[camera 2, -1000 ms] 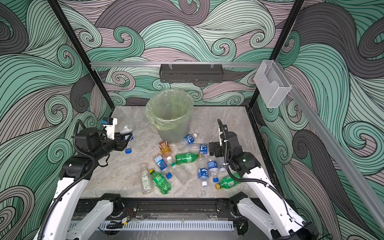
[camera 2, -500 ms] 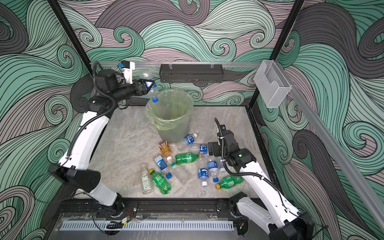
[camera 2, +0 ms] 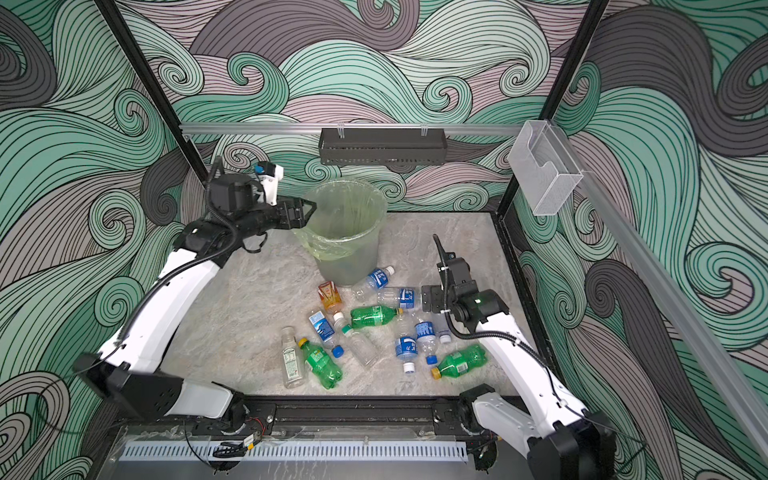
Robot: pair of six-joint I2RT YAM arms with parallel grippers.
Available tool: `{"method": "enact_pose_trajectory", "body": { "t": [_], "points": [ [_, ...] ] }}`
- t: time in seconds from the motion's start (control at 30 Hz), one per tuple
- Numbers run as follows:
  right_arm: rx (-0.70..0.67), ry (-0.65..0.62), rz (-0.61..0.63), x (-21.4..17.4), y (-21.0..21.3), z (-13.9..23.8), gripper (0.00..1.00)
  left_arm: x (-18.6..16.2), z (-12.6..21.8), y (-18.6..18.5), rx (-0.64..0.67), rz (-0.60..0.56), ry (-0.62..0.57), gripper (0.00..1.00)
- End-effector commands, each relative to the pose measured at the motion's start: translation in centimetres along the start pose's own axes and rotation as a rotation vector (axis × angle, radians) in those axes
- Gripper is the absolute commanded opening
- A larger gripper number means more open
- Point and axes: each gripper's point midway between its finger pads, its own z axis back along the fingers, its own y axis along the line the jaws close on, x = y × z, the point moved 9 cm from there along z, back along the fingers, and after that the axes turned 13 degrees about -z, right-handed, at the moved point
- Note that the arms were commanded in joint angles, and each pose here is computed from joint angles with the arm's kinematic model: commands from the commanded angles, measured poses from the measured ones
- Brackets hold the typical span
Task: Throw the plastic bottles in the bin
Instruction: 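Grasp a crumpled clear bottle with the right gripper while the left gripper withdraws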
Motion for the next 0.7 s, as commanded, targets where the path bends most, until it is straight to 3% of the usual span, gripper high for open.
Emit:
{"method": "enact_pose_trajectory", "body": {
  "t": [0.0,0.23,0.67],
  "points": [
    [-0.036,0.087,-0.037,-0.6,-0.7,-1.3,0.99,-1.6,3.4,0.3,0.092,-0.054,0.005,0.9],
    [-0.046,0.251,-0.108,-1.2,-1.0,-5.0,0.88,-6.3,7.7,1.2,0.287,-0.041,0.082,0.93],
    [-0.026,0.346,-0.171,-2.1,-0.9,-9.1,0.8,-13.4,9.8,1.2,0.312,-0.046,0.23,0.94]
  ]
}}
